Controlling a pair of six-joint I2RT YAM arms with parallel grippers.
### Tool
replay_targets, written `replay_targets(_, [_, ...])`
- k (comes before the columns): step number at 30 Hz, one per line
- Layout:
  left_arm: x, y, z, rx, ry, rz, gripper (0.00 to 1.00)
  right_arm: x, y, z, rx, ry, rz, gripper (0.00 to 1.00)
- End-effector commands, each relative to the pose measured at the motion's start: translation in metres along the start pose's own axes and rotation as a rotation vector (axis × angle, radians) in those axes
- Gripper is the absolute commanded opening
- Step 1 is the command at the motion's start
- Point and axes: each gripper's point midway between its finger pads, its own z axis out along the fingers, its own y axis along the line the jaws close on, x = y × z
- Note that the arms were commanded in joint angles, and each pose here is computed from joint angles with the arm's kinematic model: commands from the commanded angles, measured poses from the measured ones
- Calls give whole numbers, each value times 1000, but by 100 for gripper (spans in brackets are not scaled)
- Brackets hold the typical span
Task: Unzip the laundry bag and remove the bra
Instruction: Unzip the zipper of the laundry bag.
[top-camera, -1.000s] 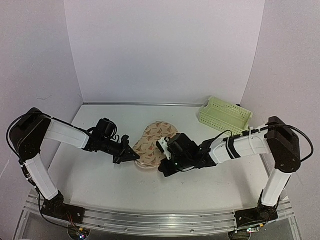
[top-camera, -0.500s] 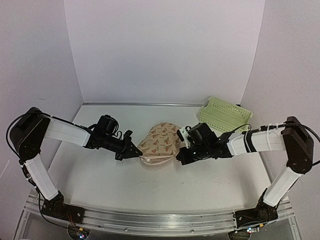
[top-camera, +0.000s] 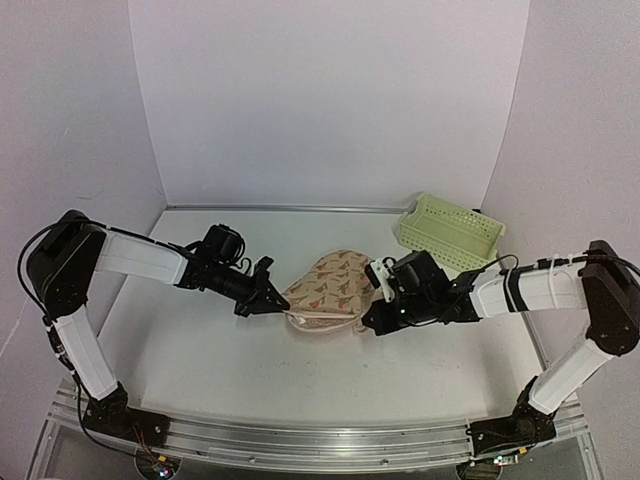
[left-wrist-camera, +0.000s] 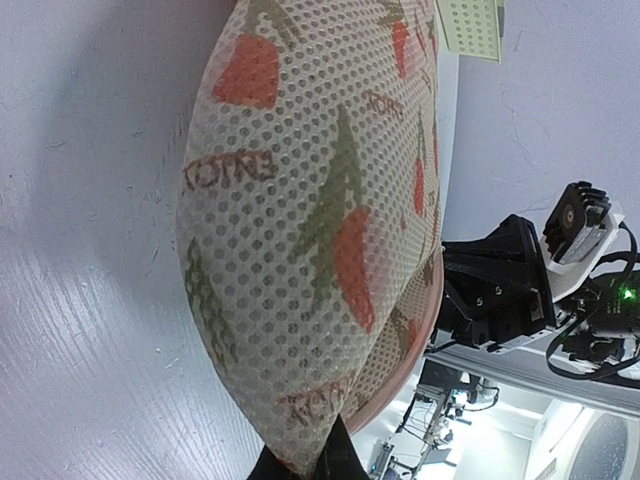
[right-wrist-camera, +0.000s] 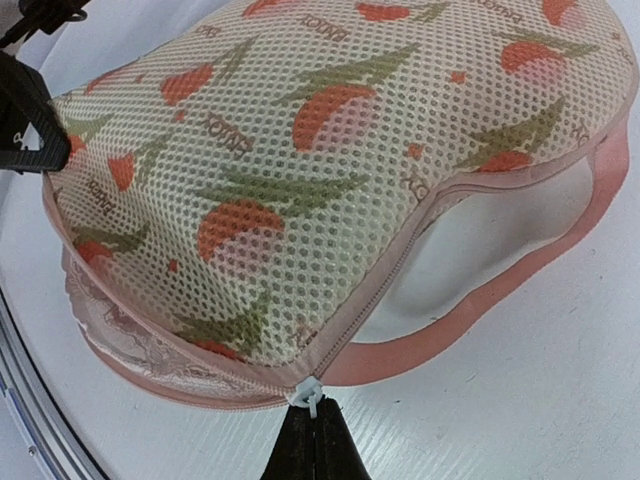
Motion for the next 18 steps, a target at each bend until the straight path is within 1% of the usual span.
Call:
replay_targets(1, [-16, 13, -7, -73, -31, -6, 0, 19, -16, -12, 75, 30, 41, 0])
replay_targets(8, [-25, 12, -6, -85, -34, 8, 0, 31, 37, 9, -33, 70, 20, 0])
replay_targets(12, [-34, 11, -9, -109, -53, 30, 0, 31, 67, 21, -85, 85, -4, 0])
replay_targets(15, [-44, 10, -11, -134, -69, 41, 0, 29, 73, 27, -95, 90, -8, 0])
replay_targets(18, [-54, 9, -14, -154, -92, 51, 0, 29, 65, 30, -51, 82, -11, 0])
